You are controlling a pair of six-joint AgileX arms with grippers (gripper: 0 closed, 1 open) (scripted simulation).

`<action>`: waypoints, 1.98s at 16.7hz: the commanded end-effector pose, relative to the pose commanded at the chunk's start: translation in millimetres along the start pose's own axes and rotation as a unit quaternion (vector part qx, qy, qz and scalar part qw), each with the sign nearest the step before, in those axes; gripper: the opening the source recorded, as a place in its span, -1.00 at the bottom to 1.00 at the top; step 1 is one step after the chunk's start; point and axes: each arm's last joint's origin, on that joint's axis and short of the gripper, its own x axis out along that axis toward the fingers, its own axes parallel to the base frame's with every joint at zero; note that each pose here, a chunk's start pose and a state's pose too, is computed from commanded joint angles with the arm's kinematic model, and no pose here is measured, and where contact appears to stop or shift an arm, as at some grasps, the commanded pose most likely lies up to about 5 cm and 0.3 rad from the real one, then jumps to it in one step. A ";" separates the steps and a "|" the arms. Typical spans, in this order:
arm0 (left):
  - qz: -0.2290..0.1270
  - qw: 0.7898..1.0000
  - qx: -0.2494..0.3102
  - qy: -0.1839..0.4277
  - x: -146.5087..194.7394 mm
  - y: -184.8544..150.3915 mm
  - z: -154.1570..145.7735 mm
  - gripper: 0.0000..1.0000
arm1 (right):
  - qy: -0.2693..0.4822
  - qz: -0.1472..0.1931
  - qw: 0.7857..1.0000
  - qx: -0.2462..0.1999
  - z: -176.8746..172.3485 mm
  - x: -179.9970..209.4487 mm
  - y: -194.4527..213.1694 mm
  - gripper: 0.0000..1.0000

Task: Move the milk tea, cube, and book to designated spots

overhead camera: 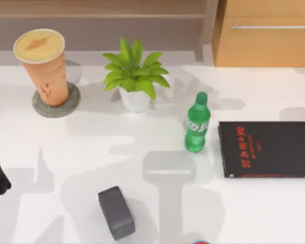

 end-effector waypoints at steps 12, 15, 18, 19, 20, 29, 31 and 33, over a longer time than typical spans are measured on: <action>0.000 1.000 0.000 0.000 0.0 0.0 0.0 1.00 | 0.055 -0.046 0.783 0.618 -94.5 -133.3 150.0 -1.00; 0.000 1.000 0.000 0.000 0.0 0.0 0.0 1.00 | 0.136 -0.144 0.755 0.625 -175.9 -183.5 150.3 -1.00; 0.000 1.000 0.000 0.000 0.0 0.0 0.0 1.00 | 0.203 -0.236 0.747 0.588 -237.9 -243.1 136.5 -1.00; 0.000 1.000 0.000 0.000 0.0 0.0 0.0 1.00 | 0.220 -0.261 0.747 0.571 -252.1 -261.0 130.3 -1.00; 0.000 1.000 0.000 0.000 0.0 0.0 0.0 1.00 | 0.235 -0.282 0.748 0.553 -263.2 -276.8 124.3 -1.00; 0.000 1.000 0.000 0.000 0.0 0.0 0.0 1.00 | 0.261 -0.316 0.753 0.516 -279.3 -306.1 112.1 -1.00; 0.000 1.000 0.000 0.000 0.0 0.0 0.0 1.00 | 0.262 -0.317 0.753 0.514 -280.8 -306.1 111.4 -1.00; 0.000 1.000 0.000 0.000 0.0 0.0 0.0 1.00 | 0.266 -0.320 0.754 0.509 -283.8 -306.3 109.8 -1.00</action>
